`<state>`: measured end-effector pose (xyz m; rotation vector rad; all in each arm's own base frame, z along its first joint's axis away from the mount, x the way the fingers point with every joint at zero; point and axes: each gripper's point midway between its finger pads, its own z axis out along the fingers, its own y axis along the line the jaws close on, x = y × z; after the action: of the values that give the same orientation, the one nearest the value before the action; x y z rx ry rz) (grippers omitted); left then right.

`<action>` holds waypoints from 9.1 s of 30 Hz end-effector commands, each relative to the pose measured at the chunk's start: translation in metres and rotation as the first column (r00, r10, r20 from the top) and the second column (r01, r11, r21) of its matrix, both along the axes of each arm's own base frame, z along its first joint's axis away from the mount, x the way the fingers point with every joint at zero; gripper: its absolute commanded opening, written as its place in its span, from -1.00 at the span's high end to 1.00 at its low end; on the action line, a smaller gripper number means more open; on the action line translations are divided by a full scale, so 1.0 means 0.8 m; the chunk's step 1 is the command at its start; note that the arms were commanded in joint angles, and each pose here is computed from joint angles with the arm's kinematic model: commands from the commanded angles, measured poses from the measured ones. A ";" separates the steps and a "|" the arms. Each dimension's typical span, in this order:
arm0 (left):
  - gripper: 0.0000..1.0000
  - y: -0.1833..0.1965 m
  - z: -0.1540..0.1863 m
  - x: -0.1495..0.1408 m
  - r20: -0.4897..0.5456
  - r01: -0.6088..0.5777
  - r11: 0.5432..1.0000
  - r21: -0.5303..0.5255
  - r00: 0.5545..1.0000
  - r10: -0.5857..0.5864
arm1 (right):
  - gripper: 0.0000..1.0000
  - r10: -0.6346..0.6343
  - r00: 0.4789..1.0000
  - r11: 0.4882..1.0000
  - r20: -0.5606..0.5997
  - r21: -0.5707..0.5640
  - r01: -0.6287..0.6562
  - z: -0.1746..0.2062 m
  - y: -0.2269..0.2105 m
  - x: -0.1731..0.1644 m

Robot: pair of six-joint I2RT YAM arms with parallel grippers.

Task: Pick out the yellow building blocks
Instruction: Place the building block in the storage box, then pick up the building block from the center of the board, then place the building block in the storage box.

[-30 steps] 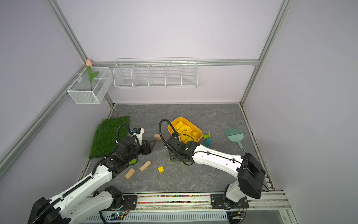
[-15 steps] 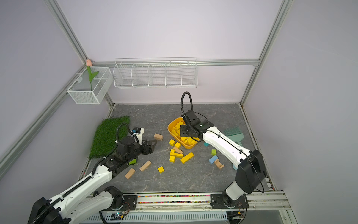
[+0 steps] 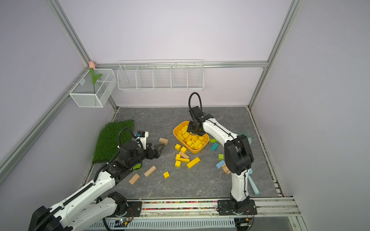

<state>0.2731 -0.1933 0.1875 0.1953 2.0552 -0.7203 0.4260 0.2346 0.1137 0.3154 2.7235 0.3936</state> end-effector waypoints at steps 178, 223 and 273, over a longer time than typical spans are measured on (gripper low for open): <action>0.36 -0.141 -0.179 0.082 -0.587 0.354 0.868 0.348 0.805 -0.093 | -0.56 0.063 0.985 0.990 0.159 0.116 -0.082 -0.043 -0.129 -0.255; 0.43 -0.179 -0.067 0.190 -0.459 0.368 0.761 0.534 0.882 -0.105 | -0.59 0.072 0.982 0.985 0.174 0.142 -0.097 -0.044 -0.125 -0.254; 0.22 -0.205 -0.117 0.241 -0.447 0.348 0.791 0.504 0.888 -0.105 | -0.60 0.080 0.982 0.982 0.171 0.154 -0.107 -0.048 -0.125 -0.254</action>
<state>0.4638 -0.3554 0.0937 0.7121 2.6420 -0.2514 0.2256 0.1347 0.0800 0.1977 2.5513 0.6295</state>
